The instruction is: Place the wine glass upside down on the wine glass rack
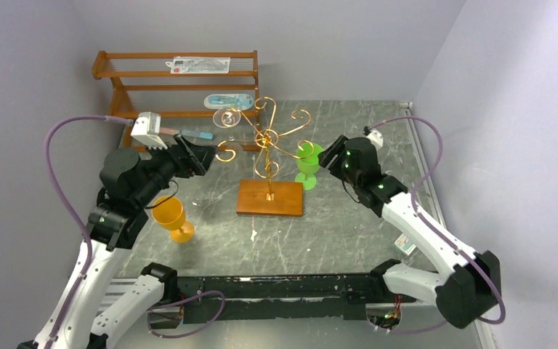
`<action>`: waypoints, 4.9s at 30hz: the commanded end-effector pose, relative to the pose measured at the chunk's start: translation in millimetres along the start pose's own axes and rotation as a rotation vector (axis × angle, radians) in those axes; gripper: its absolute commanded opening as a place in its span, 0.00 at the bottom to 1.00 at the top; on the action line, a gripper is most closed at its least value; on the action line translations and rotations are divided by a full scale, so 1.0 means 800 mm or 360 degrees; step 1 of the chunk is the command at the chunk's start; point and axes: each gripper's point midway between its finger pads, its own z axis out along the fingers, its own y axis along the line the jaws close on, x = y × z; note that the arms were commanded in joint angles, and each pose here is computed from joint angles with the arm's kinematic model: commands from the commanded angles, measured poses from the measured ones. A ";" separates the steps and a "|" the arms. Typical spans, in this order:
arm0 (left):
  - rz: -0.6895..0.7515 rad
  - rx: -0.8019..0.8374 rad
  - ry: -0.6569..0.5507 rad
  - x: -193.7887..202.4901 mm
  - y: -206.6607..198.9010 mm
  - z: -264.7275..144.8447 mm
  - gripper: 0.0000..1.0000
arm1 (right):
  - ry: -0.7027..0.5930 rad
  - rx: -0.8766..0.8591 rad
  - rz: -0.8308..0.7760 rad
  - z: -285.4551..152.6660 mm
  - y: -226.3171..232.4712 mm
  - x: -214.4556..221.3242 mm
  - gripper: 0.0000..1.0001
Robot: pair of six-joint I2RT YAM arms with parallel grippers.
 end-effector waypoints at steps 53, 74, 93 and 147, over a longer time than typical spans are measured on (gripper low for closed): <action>-0.0200 0.0334 -0.0304 -0.097 -0.084 -0.023 0.92 | -0.0992 -0.0676 0.0324 -0.161 0.096 -0.210 0.00; -0.0860 0.1348 -0.0225 -0.126 -0.290 0.023 0.88 | -0.1019 -0.1634 0.0123 -0.272 0.200 -0.206 0.00; -0.1032 0.1465 -0.0388 -0.099 -0.360 0.023 0.63 | -0.1022 -0.1748 0.0034 -0.300 0.191 -0.187 0.00; 0.0214 0.1136 0.0006 -0.005 -0.272 -0.053 0.05 | 0.0030 -0.1980 -0.1030 -0.339 0.178 -0.033 0.82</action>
